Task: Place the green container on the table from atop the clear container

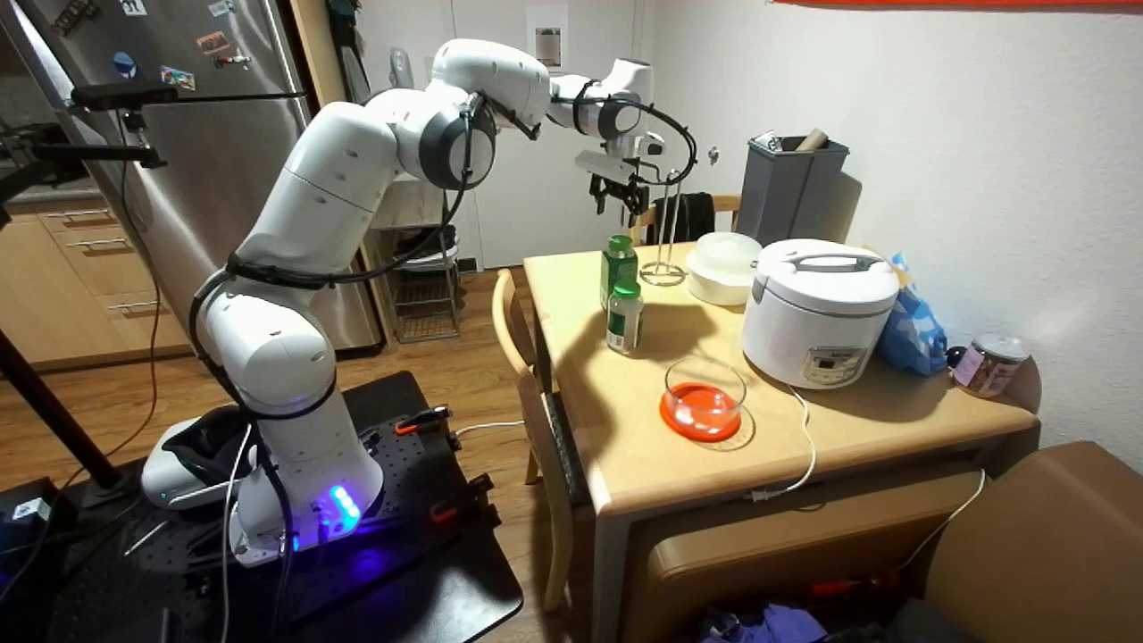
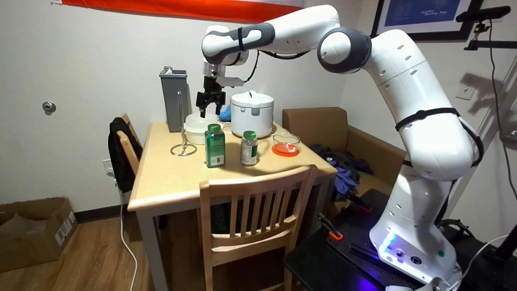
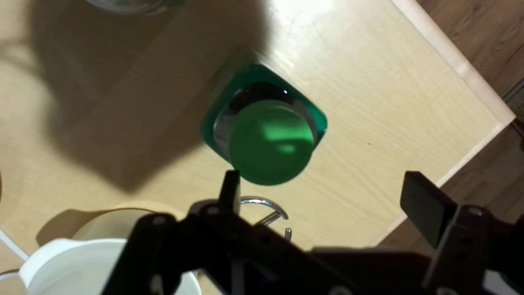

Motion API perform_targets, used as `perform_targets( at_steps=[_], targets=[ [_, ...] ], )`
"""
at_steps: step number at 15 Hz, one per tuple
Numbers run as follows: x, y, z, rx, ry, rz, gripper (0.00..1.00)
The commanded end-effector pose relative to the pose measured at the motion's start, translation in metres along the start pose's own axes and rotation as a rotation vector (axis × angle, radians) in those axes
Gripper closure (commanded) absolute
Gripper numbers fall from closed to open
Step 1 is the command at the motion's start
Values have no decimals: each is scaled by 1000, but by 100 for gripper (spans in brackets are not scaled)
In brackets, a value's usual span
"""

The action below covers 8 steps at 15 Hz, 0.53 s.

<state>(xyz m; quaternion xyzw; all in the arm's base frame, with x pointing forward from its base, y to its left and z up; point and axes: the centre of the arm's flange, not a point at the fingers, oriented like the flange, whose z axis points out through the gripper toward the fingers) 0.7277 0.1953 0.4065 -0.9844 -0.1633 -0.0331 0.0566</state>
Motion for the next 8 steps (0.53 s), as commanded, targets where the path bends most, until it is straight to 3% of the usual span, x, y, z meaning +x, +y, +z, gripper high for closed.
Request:
perform_targets(
  at_steps=[1,6,7,8],
  targets=[
    [-10,-16,-69,30,20,-32,0],
    [-20,-32,-150,85,24,-67,0],
    [-19,-32,-122,43,34,-38,0],
    [-23,-35,-136,53,36,-46,0]
  ],
)
